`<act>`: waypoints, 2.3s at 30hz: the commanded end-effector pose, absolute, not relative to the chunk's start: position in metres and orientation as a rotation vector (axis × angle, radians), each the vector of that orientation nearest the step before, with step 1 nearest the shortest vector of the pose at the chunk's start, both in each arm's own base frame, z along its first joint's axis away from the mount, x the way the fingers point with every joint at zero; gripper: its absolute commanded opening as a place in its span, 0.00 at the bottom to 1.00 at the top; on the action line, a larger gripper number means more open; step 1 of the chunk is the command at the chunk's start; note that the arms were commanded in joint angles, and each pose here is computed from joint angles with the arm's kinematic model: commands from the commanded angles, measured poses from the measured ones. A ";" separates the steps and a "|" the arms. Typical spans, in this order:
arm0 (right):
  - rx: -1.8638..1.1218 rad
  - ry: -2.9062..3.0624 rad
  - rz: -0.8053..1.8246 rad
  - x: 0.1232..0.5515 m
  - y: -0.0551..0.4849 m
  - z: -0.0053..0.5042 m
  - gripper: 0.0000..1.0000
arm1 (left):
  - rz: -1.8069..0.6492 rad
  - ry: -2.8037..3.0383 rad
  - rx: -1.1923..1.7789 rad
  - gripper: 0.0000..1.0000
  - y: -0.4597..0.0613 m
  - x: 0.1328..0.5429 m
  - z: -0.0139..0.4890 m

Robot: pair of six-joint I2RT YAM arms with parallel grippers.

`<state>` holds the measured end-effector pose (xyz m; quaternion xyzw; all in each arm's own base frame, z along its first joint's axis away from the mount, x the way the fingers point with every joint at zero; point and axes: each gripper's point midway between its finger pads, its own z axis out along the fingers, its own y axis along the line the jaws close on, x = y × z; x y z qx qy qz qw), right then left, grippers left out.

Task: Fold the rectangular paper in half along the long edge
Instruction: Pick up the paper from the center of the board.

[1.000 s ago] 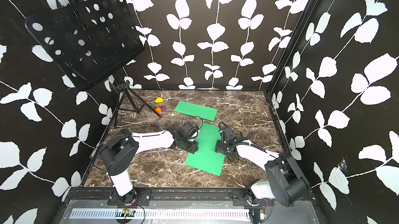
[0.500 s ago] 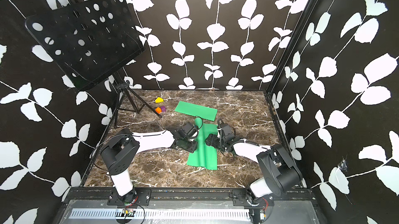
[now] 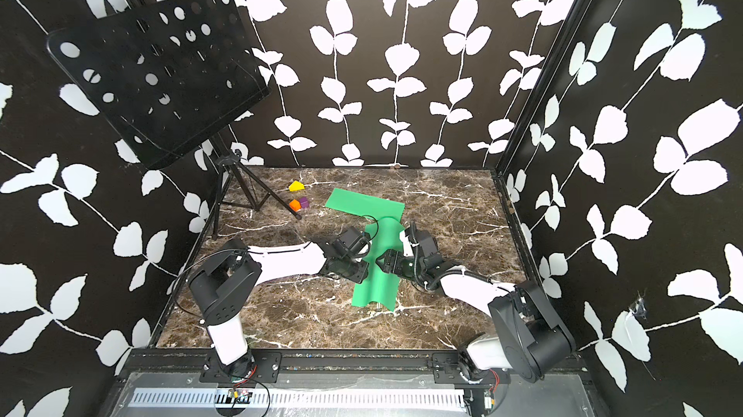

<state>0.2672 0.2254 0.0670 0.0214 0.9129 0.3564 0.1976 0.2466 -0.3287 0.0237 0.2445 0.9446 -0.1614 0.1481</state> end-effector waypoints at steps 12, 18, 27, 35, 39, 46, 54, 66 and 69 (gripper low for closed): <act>-0.088 2.784 0.782 0.253 0.217 0.033 0.89 | -0.481 2.827 0.614 0.34 -0.313 0.238 -0.015; -0.055 2.813 0.698 0.255 0.212 0.031 0.75 | -0.492 2.830 0.600 0.35 -0.312 0.239 -0.017; -0.027 2.801 0.696 0.258 0.211 0.039 0.50 | -0.432 2.753 0.555 0.52 -0.301 0.251 0.001; -0.034 2.755 0.729 0.262 0.213 0.048 0.31 | -0.392 2.594 0.402 0.67 -0.281 0.268 0.038; -0.053 2.731 0.752 0.263 0.215 0.050 0.24 | -0.493 2.524 0.259 0.72 -0.271 0.274 0.056; -0.136 2.646 0.830 0.264 0.224 0.068 0.24 | -0.842 2.398 0.066 0.99 -0.271 0.283 0.085; -0.273 2.526 1.080 0.256 0.250 0.098 0.24 | -1.197 2.228 0.127 0.99 -0.295 0.291 0.121; -0.310 2.341 1.310 0.257 0.264 0.142 0.25 | -1.137 2.194 0.131 0.99 -0.284 0.290 0.127; -0.322 2.303 1.343 0.256 0.266 0.151 0.25 | -1.197 2.159 0.130 0.99 -0.290 0.289 0.136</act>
